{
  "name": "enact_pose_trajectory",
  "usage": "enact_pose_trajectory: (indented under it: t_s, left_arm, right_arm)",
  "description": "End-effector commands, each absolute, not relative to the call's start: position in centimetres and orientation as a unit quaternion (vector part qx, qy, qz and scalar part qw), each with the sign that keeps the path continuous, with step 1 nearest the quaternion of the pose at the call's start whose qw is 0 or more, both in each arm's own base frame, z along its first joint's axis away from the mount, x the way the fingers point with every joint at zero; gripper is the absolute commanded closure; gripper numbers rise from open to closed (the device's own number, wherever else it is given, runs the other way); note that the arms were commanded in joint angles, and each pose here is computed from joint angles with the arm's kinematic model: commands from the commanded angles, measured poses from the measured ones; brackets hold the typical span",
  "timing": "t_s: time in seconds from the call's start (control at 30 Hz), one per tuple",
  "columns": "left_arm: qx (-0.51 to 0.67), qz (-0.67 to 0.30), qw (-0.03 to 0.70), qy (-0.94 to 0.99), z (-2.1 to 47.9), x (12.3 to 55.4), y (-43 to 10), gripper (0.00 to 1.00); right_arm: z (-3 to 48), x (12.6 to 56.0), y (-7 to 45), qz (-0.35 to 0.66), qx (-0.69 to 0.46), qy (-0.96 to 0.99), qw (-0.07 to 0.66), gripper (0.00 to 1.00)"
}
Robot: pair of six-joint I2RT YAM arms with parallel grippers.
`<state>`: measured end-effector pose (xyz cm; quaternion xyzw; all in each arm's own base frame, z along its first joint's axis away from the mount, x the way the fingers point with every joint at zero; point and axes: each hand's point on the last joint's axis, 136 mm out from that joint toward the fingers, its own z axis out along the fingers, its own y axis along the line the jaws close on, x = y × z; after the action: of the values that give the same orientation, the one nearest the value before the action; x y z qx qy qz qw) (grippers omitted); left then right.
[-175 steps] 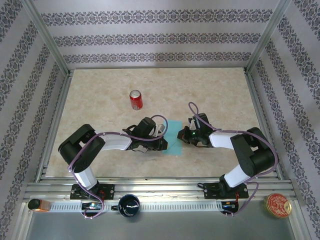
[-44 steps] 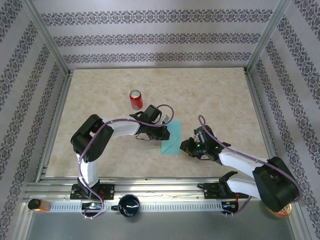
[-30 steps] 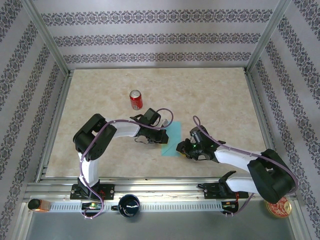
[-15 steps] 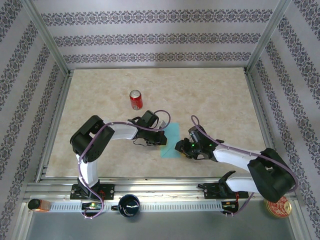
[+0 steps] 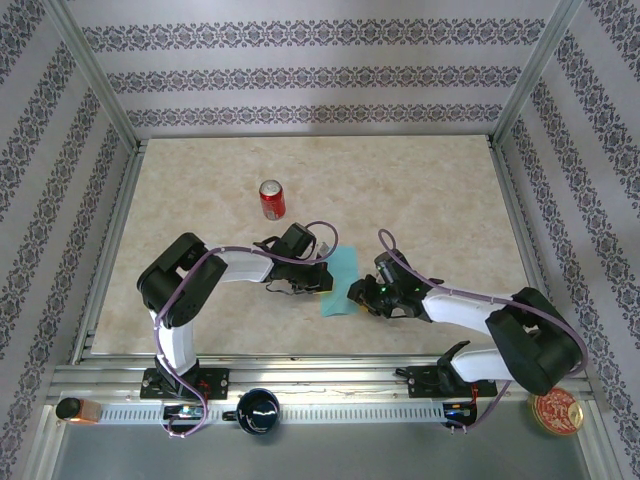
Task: Fold a paper plane with a square sheet of paper (pick it up from the middle)
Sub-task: Turn over the paper at the center of the table.
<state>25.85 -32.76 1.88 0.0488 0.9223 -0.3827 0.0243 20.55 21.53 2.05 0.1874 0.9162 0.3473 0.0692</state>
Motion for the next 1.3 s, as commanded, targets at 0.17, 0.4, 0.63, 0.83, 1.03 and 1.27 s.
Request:
enact_pose_trajectory:
  t_s: [0.17, 0.4, 0.63, 0.83, 1.03, 1.27]
  left_arm:
    - [0.043, -0.371, 0.018, 0.927, 1.3, 24.8, -32.4, 0.94]
    - [0.044, -0.370, 0.014, 0.928, 0.9, 24.5, -32.4, 0.94]
    - [0.046, -0.371, 0.018, 0.927, 1.2, 24.7, -32.5, 0.94]
    - [0.049, -0.379, 0.025, 0.924, 1.7, 24.8, -32.6, 0.94]
    - [0.049, -0.389, 0.028, 0.919, 1.9, 25.0, -33.0, 0.93]
    - [0.049, -0.395, 0.038, 0.917, 2.3, 25.2, -33.1, 0.90]
  right_arm:
    - [4.3, 22.8, 23.6, 0.388, 0.165, 0.903, 0.086, 0.63]
    - [4.4, 25.0, 23.0, 0.383, 0.169, 0.903, 0.093, 0.59]
    - [4.0, 26.2, 22.5, 0.396, 0.162, 0.900, 0.084, 0.58]
    - [3.8, 26.7, 22.0, 0.398, 0.164, 0.898, 0.087, 0.64]
    - [3.6, 27.0, 21.8, 0.396, 0.153, 0.900, 0.101, 0.74]
    - [3.1, 27.3, 21.8, 0.404, 0.147, 0.897, 0.098, 0.82]
